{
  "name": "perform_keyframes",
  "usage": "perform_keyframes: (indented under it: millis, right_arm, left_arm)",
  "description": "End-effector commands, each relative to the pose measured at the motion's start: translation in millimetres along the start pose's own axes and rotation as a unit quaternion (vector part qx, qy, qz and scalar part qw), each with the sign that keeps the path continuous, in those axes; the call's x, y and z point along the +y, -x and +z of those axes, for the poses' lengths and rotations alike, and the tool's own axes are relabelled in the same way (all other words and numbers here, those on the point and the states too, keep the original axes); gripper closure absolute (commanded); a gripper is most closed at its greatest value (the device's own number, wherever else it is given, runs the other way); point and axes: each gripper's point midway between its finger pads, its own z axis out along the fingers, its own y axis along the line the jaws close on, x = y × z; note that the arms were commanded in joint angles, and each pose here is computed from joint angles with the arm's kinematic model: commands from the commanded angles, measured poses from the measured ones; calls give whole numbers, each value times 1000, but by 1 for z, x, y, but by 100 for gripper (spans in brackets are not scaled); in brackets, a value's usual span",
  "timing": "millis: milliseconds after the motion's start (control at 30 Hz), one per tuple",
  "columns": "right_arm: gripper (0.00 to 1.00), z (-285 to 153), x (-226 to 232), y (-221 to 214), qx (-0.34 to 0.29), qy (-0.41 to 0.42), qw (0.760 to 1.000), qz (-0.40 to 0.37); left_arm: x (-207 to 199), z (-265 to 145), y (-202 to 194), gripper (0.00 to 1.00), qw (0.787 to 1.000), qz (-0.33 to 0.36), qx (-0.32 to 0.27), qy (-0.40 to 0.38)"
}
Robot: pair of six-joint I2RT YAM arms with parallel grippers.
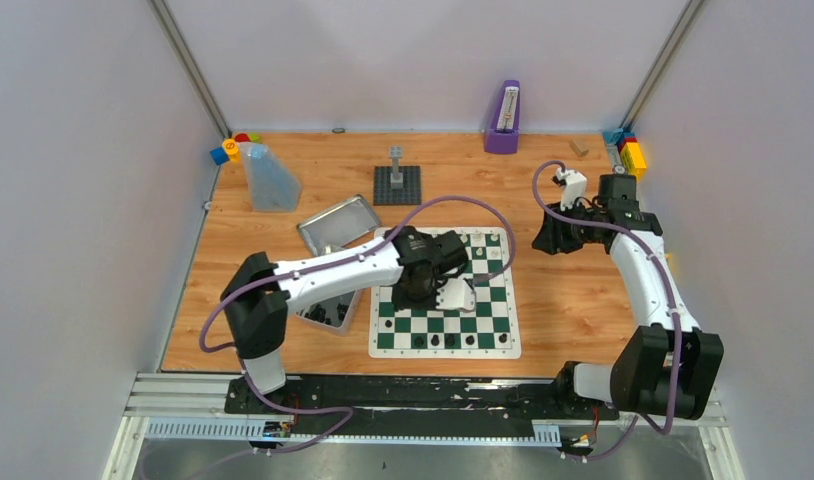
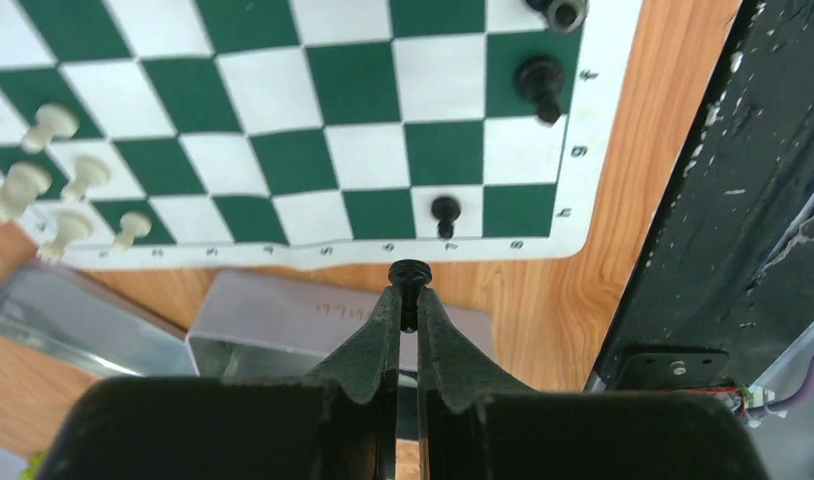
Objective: Set up the chess pieces on the board
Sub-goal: Place the chess piece on the chessboard.
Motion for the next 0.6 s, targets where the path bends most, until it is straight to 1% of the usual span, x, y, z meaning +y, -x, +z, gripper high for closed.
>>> perform_keyframes:
  millis: [0, 100, 267, 567]
  right_arm:
    - [66, -16, 4, 26, -56, 2, 998, -8]
    - [66, -16, 5, 27, -60, 5, 998, -8]
    - [66, -16, 8, 23, -59, 10, 998, -12]
    - [65, -14, 10, 20, -56, 19, 998, -15]
  left_arm:
    - [-7, 16, 21, 89, 1000, 5, 9, -9]
    - [-10, 28, 27, 89, 1000, 9, 21, -16]
    - [-12, 48, 26, 89, 999, 8, 41, -25]
    - [-19, 61, 22, 87, 998, -2, 53, -40]
